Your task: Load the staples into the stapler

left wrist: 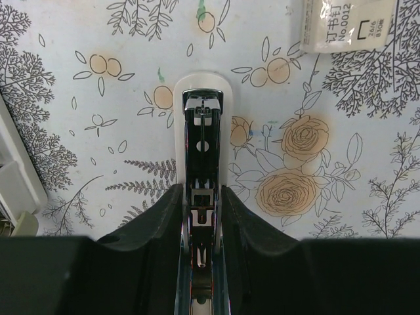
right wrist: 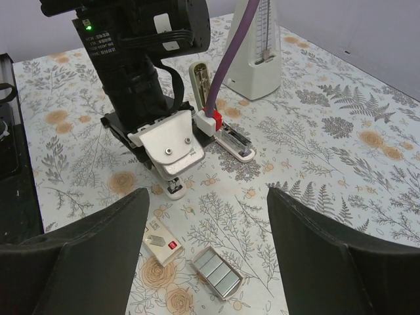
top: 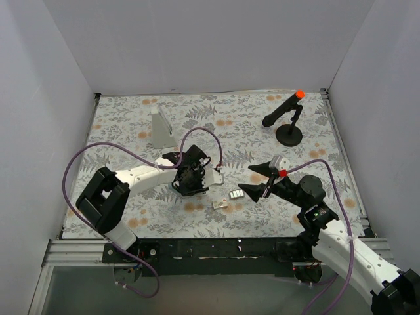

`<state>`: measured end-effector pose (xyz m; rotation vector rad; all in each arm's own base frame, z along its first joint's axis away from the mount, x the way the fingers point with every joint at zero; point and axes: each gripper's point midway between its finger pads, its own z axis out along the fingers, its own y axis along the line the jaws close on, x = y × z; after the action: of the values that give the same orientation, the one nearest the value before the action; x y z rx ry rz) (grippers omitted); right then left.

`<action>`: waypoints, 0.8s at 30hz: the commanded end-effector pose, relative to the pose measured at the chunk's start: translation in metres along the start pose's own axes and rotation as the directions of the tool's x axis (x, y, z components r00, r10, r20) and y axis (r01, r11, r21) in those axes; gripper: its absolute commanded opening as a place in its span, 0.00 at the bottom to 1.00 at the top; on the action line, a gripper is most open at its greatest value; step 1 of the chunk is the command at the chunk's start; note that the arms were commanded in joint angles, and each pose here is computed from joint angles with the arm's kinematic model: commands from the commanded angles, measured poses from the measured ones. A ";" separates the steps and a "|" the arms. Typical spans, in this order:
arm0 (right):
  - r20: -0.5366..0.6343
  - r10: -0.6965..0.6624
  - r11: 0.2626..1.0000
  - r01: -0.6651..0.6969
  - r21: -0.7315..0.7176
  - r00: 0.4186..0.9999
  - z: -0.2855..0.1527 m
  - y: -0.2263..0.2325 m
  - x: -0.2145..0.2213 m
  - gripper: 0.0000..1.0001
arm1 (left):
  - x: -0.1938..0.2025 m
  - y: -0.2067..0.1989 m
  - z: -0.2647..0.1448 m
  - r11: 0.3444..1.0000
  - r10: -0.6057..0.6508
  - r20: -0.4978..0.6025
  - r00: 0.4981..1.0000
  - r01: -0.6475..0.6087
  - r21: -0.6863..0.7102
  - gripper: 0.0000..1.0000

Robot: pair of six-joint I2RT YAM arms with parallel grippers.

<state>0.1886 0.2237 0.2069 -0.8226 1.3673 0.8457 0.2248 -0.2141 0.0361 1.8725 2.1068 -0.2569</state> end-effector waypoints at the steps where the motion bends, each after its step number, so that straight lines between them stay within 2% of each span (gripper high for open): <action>1: 0.023 -0.025 1.000 0.024 0.009 0.999 -0.001 -0.002 0.000 0.80 | -0.011 0.001 -0.008 0.998 0.057 0.032 0.998 -0.057 -0.018 0.02; 9: 0.026 -0.028 1.000 0.027 0.006 0.999 0.000 -0.001 -0.002 0.80 | -0.014 -0.011 -0.011 0.990 0.134 0.086 0.987 -0.131 -0.044 0.04; 16: 0.023 -0.011 1.000 0.011 -0.007 1.000 0.001 0.000 -0.002 0.80 | -0.010 -0.017 0.002 0.990 0.141 0.060 0.988 -0.139 -0.028 0.09; 23: 0.009 0.005 1.000 -0.005 -0.001 1.000 0.001 0.000 -0.005 0.80 | -0.019 -0.012 -0.009 0.989 0.137 0.092 0.986 -0.132 -0.062 0.31; 24: -0.002 0.011 1.000 -0.011 0.006 1.000 0.000 -0.001 -0.004 0.80 | -0.021 -0.011 -0.012 0.988 0.141 0.100 0.985 -0.134 -0.071 0.37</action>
<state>0.1872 0.2238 0.1927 -0.8281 1.4082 0.8564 0.2064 -0.2215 0.0326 1.9628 1.9615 -0.2552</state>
